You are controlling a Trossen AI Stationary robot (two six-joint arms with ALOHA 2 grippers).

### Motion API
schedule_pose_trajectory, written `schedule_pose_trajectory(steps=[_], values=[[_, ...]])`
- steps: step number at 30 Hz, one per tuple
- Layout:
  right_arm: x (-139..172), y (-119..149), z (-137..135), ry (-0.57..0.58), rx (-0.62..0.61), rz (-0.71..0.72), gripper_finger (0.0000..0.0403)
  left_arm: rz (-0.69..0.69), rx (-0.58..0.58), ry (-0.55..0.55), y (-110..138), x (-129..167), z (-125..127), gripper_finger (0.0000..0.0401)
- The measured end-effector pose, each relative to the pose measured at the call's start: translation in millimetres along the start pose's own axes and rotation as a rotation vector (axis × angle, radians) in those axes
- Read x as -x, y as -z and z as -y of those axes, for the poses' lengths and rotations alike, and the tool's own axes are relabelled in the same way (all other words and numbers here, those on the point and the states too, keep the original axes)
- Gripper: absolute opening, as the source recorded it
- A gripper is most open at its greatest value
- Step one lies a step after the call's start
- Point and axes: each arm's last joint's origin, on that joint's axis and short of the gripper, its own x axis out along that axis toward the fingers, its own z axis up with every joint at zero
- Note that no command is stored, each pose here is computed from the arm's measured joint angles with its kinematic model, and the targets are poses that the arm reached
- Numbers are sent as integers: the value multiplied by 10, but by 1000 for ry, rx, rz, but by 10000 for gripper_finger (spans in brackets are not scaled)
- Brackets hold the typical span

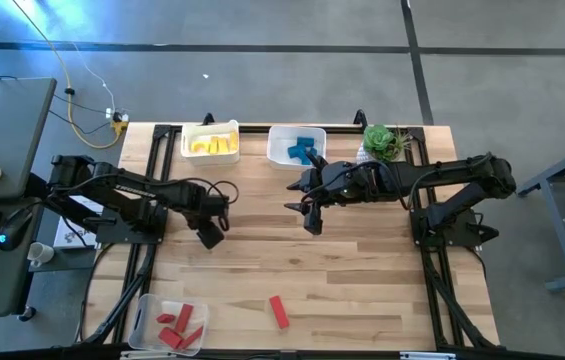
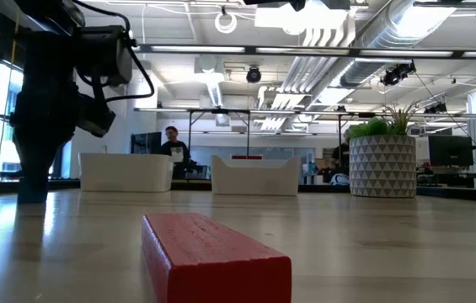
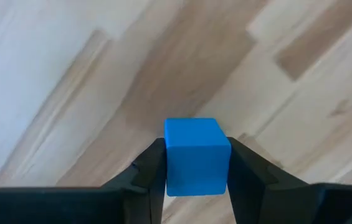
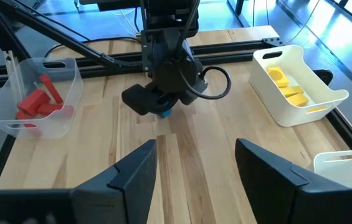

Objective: Sort & place blocks by color
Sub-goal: Put the blue block into the right white bin

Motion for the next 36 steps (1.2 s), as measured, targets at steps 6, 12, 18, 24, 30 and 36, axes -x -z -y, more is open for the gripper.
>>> schedule_pose_trajectory(steps=[6,12,18,24,30,36], values=[[0,0,0,0,8,0,204,61,-37,159,-101,16,92,105],[0,1,-4,-14,77,-2,204,186,-102,393,-253,84,263,106],[3,20,-41,-141,123,-25,204,360,-175,593,-403,215,421,107],[24,77,-128,-183,172,-70,204,569,-225,782,-534,417,559,107],[44,94,-219,-204,259,-65,204,815,-237,929,-626,659,648,107],[60,104,-283,-222,323,-58,204,968,-212,997,-661,807,672,107]])
